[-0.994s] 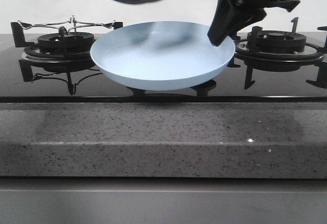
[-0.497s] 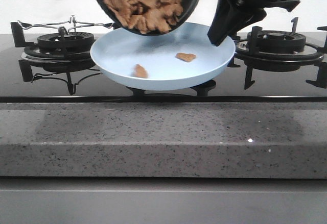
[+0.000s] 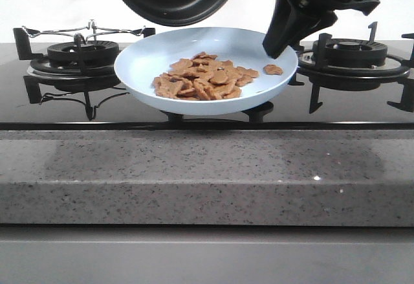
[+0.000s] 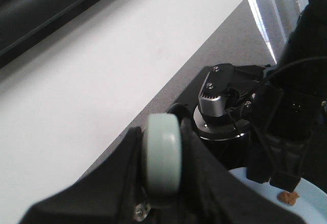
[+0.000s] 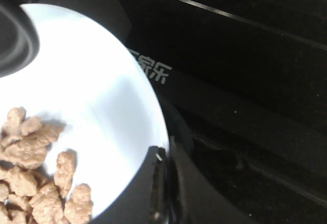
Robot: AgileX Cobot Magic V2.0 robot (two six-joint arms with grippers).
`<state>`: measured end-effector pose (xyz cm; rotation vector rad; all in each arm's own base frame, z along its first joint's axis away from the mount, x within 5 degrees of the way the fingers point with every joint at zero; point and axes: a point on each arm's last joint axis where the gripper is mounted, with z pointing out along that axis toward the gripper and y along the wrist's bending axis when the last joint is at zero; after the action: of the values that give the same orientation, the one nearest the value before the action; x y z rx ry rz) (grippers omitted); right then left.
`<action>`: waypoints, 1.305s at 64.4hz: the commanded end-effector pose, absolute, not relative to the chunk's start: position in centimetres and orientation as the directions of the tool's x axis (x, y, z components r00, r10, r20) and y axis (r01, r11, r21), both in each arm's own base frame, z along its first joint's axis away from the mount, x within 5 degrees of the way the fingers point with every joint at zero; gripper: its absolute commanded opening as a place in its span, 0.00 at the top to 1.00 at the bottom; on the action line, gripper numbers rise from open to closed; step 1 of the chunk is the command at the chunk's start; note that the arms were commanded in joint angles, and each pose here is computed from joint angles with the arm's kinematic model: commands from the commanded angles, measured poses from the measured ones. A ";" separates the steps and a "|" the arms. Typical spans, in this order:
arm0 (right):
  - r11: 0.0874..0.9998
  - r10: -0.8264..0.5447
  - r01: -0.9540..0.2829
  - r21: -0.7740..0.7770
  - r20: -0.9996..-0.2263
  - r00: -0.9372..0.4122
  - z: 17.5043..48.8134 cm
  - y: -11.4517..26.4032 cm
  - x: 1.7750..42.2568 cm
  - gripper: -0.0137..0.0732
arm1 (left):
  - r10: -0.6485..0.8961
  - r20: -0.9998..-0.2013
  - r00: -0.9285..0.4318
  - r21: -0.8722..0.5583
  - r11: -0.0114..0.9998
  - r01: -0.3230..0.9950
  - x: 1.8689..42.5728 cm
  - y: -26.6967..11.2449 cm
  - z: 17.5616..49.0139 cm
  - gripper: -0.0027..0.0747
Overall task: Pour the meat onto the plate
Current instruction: 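Tilt the pan with the left gripper to tip meat onto the plate, then return the empty pan to its burner with the left gripper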
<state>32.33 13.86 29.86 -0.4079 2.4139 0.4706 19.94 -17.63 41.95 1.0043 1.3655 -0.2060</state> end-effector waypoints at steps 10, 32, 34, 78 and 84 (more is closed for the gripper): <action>0.884 -0.135 -0.409 0.226 -0.714 -0.687 32.2 13.7 32.2 0.98 | 0.264 -0.922 0.284 0.386 0.698 0.603 19.4 -16.6 44.8 0.99; 0.884 -0.135 -0.409 0.226 -0.714 -0.687 32.2 13.7 32.2 0.98 | -0.047 -0.997 0.057 -0.015 0.884 0.467 23.1 -9.6 47.0 0.99; 0.884 -0.135 -0.409 0.226 -0.714 -0.687 32.2 13.7 32.2 0.98 | -0.081 -0.996 0.044 -0.053 0.897 0.439 23.5 -8.6 47.1 0.99; 0.884 -0.135 -0.409 0.226 -0.714 -0.687 32.2 13.7 32.2 0.98 | -0.791 -0.487 -0.371 -0.870 0.401 0.286 35.2 5.5 38.0 0.99; 0.884 -0.135 -0.409 0.226 -0.714 -0.687 32.2 13.7 32.2 0.98 | -0.790 -0.455 -0.410 -0.889 0.376 0.262 36.8 5.8 36.2 0.99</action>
<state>32.33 13.86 29.86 -0.4079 2.4139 0.4706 36.58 6.10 33.63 -0.5125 1.7249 -1.1059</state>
